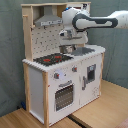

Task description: Play with the kitchen

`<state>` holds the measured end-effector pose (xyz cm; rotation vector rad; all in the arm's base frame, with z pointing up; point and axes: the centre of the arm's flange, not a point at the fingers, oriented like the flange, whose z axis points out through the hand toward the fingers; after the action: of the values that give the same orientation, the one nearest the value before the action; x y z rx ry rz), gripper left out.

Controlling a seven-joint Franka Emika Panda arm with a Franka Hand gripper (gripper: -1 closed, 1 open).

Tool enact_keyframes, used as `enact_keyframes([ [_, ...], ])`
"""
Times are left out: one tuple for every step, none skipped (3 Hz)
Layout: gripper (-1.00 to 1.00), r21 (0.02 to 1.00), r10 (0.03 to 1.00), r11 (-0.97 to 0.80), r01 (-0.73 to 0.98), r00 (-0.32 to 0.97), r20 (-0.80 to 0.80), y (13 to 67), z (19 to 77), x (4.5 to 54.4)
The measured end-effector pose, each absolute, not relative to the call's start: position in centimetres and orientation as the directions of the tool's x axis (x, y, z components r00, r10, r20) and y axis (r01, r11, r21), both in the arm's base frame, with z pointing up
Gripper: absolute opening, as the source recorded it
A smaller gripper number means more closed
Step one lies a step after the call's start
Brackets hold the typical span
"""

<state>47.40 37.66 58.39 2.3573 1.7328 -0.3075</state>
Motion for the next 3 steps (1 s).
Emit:
enact_keyframes([
  [-1.00, 0.034, 0.892, -0.334, 0.942, 0.328, -0.311, 36.1, 57.9, 46.4],
  [-1.00, 0.034, 0.877, -0.359, 0.933, 0.350, -0.329, 35.0, 57.4, 45.6],
  [-1.00, 0.038, 0.861, -0.384, 0.923, 0.372, -0.347, 33.8, 56.9, 44.7],
])
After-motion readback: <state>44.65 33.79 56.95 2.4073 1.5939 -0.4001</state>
